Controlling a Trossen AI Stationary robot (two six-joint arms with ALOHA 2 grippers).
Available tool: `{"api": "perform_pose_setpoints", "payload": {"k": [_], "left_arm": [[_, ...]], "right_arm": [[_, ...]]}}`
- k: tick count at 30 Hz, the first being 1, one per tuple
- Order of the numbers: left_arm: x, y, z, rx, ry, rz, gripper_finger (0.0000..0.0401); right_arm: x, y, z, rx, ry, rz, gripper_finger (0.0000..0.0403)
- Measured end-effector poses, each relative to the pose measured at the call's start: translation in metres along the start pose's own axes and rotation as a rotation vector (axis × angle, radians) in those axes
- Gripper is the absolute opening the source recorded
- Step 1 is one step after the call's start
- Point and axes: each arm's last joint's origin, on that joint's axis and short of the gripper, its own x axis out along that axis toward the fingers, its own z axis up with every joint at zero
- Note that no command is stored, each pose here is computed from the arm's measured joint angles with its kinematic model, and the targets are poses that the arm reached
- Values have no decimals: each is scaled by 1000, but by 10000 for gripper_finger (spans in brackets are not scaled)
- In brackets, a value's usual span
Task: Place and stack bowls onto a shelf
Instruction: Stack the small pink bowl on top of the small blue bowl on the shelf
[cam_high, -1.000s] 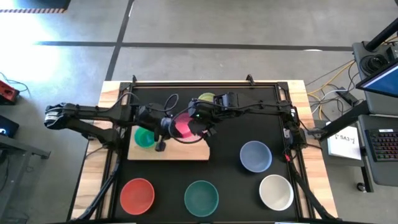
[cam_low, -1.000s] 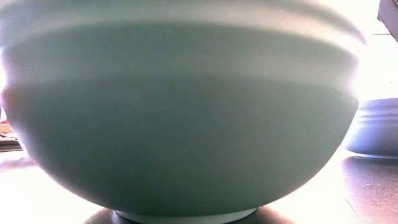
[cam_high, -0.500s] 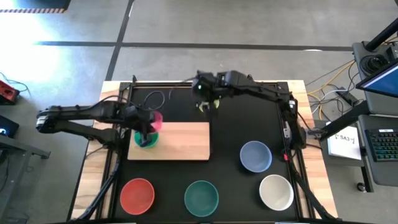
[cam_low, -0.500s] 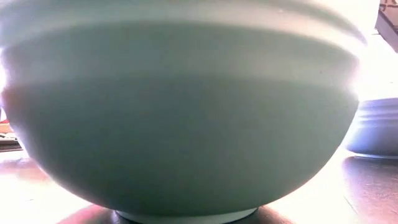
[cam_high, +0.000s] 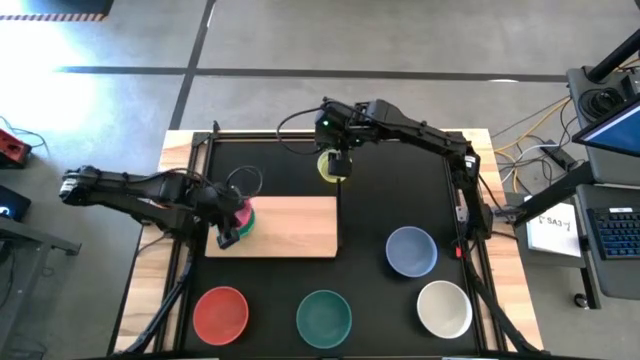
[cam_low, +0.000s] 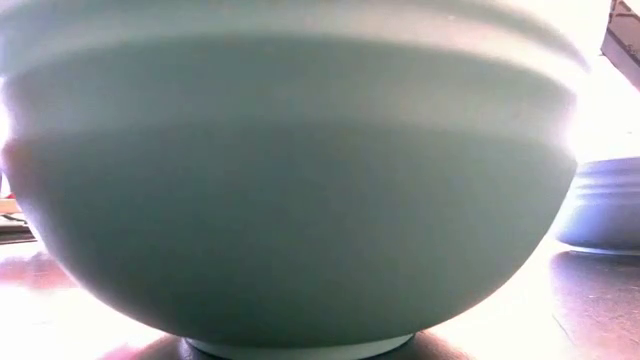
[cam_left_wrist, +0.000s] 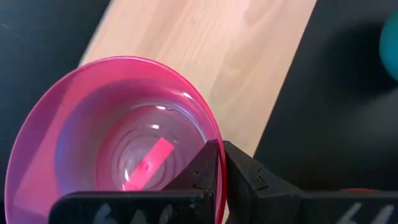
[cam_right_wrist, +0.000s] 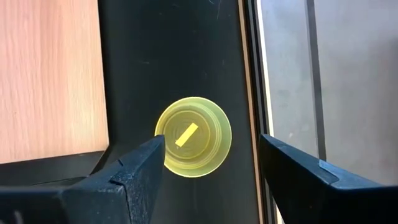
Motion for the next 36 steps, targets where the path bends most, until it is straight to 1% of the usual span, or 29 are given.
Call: {"api": "perform_pose_setpoints", "payload": {"k": [2,4,6,8,10,12,16,22,25,27,28,32,33,36], "left_arm": [[7,-1,-4,9,6,25,0],[14,0,-7,17,12,72,0],[20,1,-8,17,12,86,0],[23,-1,-9,19,5,65,0],[26,-4,-9,25,-3,11,1],[26,-7,-8,31,-9,-13,7],[26,-7,-10,26,13,0,36],[23,-10,-11,34,19,-8,98],[21,-13,-11,29,23,-7,111],[20,-15,-10,38,20,-12,100],[19,-16,-10,41,19,-14,87],[21,-18,-10,46,28,-8,18],[22,-18,-9,43,30,-6,10],[24,-18,-9,46,37,0,9]], "right_arm": [[0,0,0,0,0,0,246],[0,0,0,0,0,0,246],[0,0,0,1,-1,0,247],[0,0,0,9,-1,0,246],[0,0,0,22,0,-1,247],[0,0,0,27,0,0,247],[0,0,0,26,2,0,244],[0,-1,-1,29,3,-2,244],[0,-2,-1,23,3,-3,242],[0,-2,-1,14,3,-4,242],[0,-2,-1,13,2,-4,242],[0,-2,-1,22,2,-4,240],[0,-2,-1,22,2,-4,240],[0,-2,-1,22,2,-4,240]]}}
